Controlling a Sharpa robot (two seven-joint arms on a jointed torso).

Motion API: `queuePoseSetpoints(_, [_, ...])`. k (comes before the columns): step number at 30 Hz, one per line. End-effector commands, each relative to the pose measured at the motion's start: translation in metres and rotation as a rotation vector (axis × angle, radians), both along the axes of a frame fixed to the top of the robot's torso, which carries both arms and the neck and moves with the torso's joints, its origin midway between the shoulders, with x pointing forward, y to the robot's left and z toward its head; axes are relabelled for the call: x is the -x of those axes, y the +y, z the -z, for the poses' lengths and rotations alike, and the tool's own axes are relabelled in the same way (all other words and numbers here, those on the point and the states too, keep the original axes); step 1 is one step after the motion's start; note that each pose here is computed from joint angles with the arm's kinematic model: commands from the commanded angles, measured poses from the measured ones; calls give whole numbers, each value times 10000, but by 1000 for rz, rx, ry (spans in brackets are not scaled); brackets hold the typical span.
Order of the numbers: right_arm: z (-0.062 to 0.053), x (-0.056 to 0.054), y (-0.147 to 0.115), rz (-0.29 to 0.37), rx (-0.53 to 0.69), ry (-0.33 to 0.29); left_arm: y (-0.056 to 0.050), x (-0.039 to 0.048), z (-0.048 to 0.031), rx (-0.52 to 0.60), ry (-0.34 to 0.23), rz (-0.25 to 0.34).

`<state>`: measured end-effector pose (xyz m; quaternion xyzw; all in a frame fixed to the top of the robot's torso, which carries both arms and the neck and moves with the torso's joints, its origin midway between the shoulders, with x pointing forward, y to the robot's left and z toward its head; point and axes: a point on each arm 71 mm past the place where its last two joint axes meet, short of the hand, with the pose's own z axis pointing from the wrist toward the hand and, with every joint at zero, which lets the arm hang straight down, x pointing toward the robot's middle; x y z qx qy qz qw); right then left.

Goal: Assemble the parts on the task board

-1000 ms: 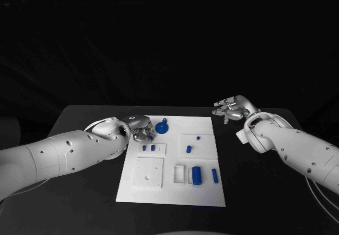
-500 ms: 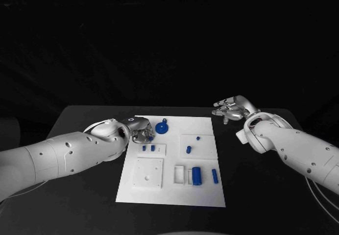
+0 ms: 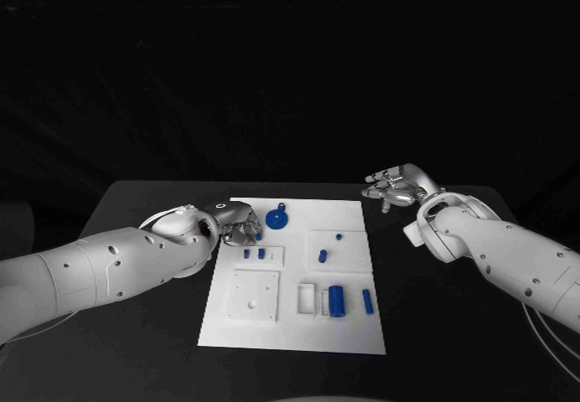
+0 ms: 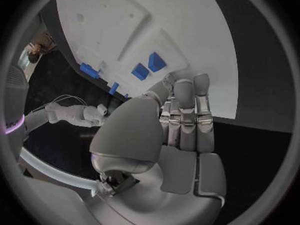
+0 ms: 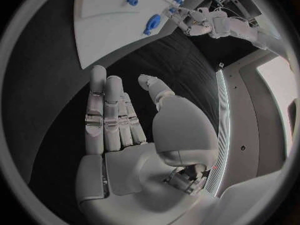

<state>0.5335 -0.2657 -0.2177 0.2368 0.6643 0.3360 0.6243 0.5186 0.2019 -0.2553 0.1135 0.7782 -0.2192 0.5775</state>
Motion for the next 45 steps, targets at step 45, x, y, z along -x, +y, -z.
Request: queuePoseSetpoints(45, [121, 450, 840, -310, 693, -83, 481, -242, -764, 1100, 197, -409])
